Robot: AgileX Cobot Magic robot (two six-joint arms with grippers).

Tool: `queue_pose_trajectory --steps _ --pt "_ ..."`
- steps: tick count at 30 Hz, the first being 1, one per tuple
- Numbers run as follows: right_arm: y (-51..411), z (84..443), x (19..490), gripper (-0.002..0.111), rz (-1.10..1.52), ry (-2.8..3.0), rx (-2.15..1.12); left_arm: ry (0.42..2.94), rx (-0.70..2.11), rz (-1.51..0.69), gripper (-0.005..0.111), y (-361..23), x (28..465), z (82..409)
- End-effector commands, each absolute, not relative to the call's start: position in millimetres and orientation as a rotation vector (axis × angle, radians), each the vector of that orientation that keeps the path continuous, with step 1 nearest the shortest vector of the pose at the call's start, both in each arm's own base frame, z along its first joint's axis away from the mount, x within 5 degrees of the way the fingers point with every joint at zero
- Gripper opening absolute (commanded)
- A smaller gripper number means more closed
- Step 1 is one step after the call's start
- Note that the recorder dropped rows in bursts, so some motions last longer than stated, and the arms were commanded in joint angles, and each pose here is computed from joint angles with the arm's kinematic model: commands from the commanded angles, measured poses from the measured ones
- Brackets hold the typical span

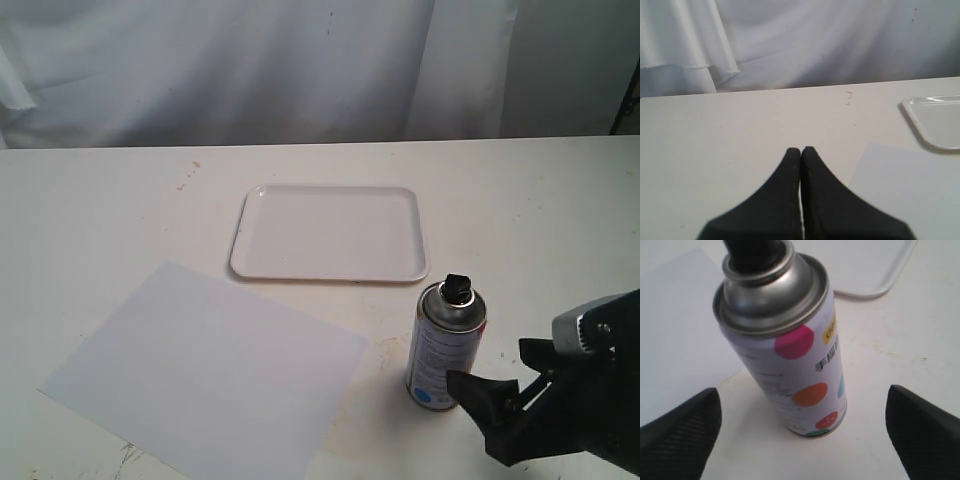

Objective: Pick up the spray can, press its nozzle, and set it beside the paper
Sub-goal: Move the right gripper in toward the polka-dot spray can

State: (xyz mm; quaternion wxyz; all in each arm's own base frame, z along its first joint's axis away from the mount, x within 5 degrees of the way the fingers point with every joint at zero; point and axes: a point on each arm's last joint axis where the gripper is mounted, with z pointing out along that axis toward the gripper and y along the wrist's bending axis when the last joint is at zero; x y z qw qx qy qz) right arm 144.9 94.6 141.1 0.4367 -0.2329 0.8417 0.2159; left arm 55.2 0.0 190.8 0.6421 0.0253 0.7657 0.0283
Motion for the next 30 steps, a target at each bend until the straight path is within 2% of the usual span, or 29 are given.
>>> queue_pose_trajectory --steps 1,30 --pt "102 144 157 0.082 0.545 2.076 -0.6 1.745 0.048 0.061 0.0 0 55 189" --pt "128 127 205 0.082 0.542 2.123 -0.659 1.745 0.048 0.061 0.0 0 55 189"
